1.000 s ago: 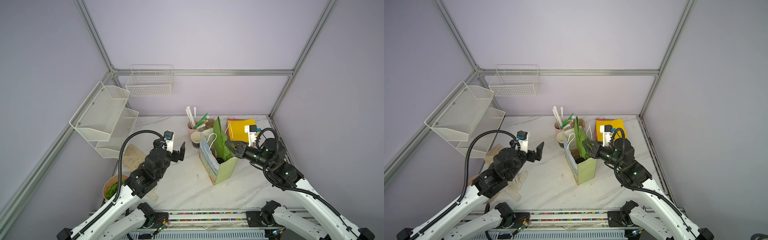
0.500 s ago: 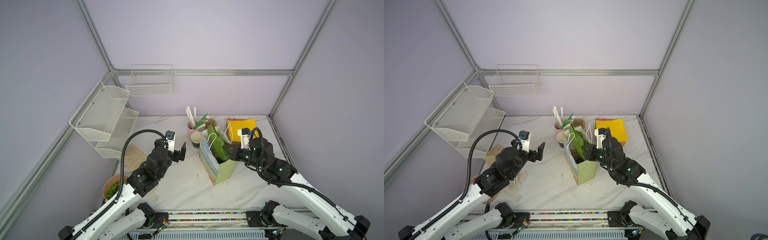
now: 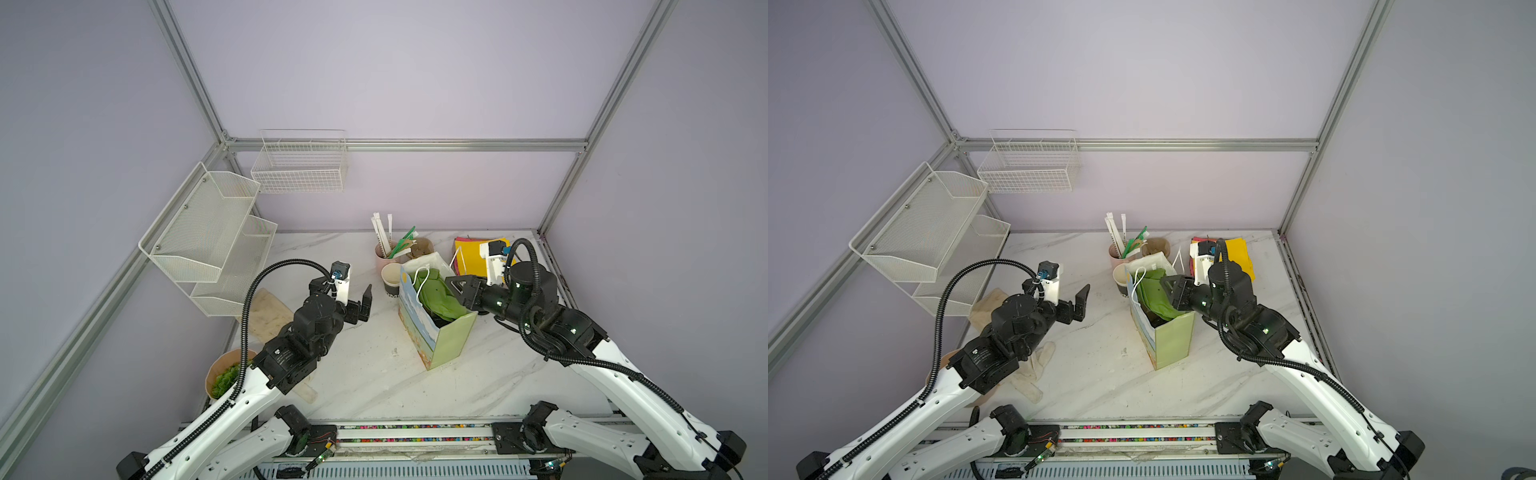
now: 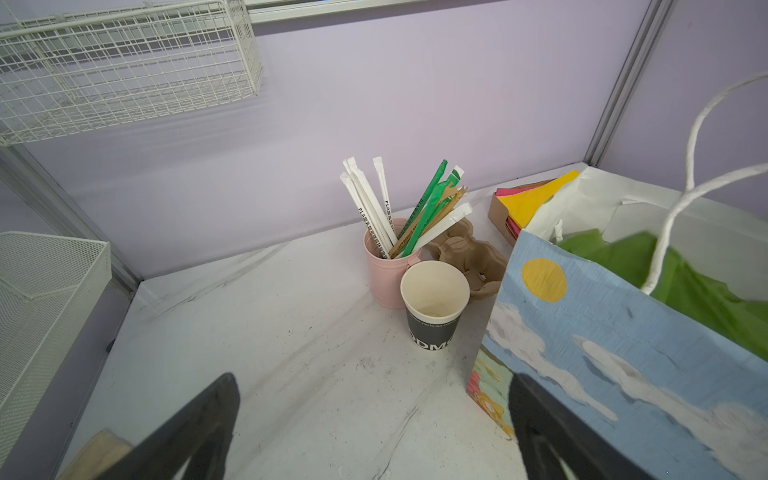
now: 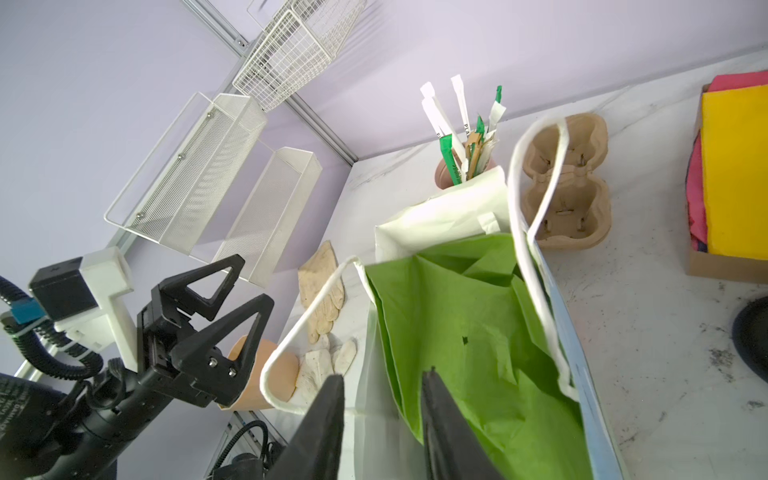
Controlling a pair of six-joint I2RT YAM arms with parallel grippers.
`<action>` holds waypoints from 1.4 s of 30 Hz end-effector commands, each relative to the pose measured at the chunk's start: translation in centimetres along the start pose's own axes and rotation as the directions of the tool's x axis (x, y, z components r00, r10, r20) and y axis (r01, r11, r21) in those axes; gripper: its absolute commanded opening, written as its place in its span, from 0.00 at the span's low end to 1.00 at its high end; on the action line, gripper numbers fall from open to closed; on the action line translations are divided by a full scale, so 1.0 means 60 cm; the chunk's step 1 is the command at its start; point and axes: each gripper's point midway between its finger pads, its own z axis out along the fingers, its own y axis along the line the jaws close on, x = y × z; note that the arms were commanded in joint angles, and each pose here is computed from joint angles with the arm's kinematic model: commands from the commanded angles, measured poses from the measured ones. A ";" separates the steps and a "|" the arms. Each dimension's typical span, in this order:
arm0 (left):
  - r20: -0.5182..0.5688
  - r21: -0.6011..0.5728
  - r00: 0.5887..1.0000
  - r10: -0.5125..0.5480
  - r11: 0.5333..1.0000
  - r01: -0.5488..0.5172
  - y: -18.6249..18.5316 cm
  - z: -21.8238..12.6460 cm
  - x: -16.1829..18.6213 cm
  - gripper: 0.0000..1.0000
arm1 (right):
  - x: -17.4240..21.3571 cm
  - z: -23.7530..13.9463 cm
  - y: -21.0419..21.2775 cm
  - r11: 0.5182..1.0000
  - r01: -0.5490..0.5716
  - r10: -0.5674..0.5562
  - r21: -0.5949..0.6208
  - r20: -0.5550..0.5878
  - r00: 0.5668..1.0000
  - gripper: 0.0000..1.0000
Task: Pack the takeout coffee
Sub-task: 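Open the right gripper and lift it out of the bag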
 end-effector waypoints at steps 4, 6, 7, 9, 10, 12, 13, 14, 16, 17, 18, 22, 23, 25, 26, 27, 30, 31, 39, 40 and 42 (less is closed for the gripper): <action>0.002 -0.008 1.000 -0.012 1.000 0.012 0.004 0.002 0.006 1.00 | 0.010 0.040 -0.015 0.998 0.020 -0.016 0.061 -0.059 0.998 0.29; 0.002 -0.012 1.000 -0.013 1.000 0.013 0.005 0.001 0.006 1.00 | 0.017 0.055 -0.030 0.995 0.015 -0.008 0.101 -0.073 0.997 0.25; 0.004 -0.014 1.000 -0.013 1.000 0.013 0.006 0.000 0.006 1.00 | 0.021 0.063 -0.040 0.992 0.009 0.001 0.125 -0.080 0.997 0.23; 0.006 -0.014 1.000 -0.013 1.000 0.013 0.007 -0.001 0.006 1.00 | 0.031 0.078 -0.062 0.983 0.006 0.013 0.186 -0.102 0.995 0.19; 0.007 -0.014 1.000 -0.012 1.000 0.012 0.007 -0.001 0.005 1.00 | 0.036 0.085 -0.071 0.977 0.012 0.013 0.214 -0.118 0.993 0.18; 0.008 -0.013 1.000 -0.013 1.000 0.013 0.007 -0.001 0.004 1.00 | 0.040 0.090 -0.075 0.975 0.018 0.012 0.224 -0.130 0.991 0.17; 0.007 -0.011 1.000 -0.012 1.000 0.012 0.006 -0.001 0.005 1.00 | 0.035 0.088 -0.067 0.980 0.017 0.007 0.200 -0.121 0.993 0.18; 0.007 -0.011 1.000 -0.012 1.000 0.012 0.006 -0.001 0.005 1.00 | 0.030 0.084 -0.057 0.985 0.016 0.003 0.171 -0.108 0.994 0.19; 0.008 -0.009 1.000 -0.013 1.000 0.013 0.006 -0.002 0.005 1.00 | 0.015 0.073 -0.034 0.992 0.023 -0.013 0.121 -0.084 0.996 0.22; 0.011 -0.010 1.000 -0.014 1.000 0.014 0.006 -0.002 0.003 1.00 | 0.007 0.067 -0.024 0.994 0.032 -0.024 0.104 -0.075 0.997 0.24; 0.008 -0.009 1.000 -0.013 1.000 0.013 0.006 -0.001 0.004 1.00 | 0.001 0.063 -0.016 0.995 0.042 -0.036 0.089 -0.070 0.997 0.26; 0.015 -0.012 1.000 -0.016 1.000 0.016 0.008 -0.005 0.001 1.00 | -0.031 0.033 0.022 0.995 0.092 -0.091 0.029 -0.026 0.995 0.33; 0.017 -0.014 1.000 -0.017 1.000 0.017 0.009 -0.006 0.001 1.00 | -0.042 0.022 0.031 0.994 0.103 -0.103 0.020 -0.006 0.995 0.36; 0.018 -0.016 1.000 -0.020 1.000 0.020 0.010 -0.006 0.001 1.00 | -0.061 0.003 0.041 0.992 0.125 -0.126 0.022 0.032 0.992 0.42; 0.017 -0.016 1.000 -0.019 1.000 0.019 0.010 -0.005 0.001 1.00 | -0.071 -0.004 0.043 0.991 0.126 -0.128 0.033 0.051 0.990 0.43; 0.017 -0.016 1.000 -0.019 1.000 0.019 0.010 -0.006 0.001 1.00 | -0.078 -0.010 0.040 0.991 0.125 -0.128 0.053 0.065 0.990 0.44; 0.016 -0.023 1.000 -0.023 0.999 0.024 0.012 -0.007 0.001 1.00 | -0.097 -0.021 0.023 0.988 0.092 -0.107 0.126 0.118 0.987 0.47; 0.016 -0.026 1.000 -0.026 0.999 0.026 0.013 -0.007 0.002 1.00 | -0.107 -0.028 0.011 0.982 0.084 -0.110 0.170 0.152 0.982 0.48; 0.020 -0.042 0.999 -0.045 0.998 0.046 0.020 -0.013 0.000 1.00 | -0.166 -0.095 -0.053 0.910 0.036 -0.194 0.413 0.348 0.917 0.97; 0.019 -0.043 0.999 -0.047 0.998 0.047 0.020 -0.012 0.001 1.00 | -0.167 -0.096 -0.063 0.897 0.028 -0.203 0.442 0.354 0.913 0.98; 0.014 -0.043 0.999 -0.049 0.998 0.050 0.019 -0.011 0.003 1.00 | -0.168 -0.099 -0.081 0.872 0.016 -0.219 0.489 0.361 0.906 0.97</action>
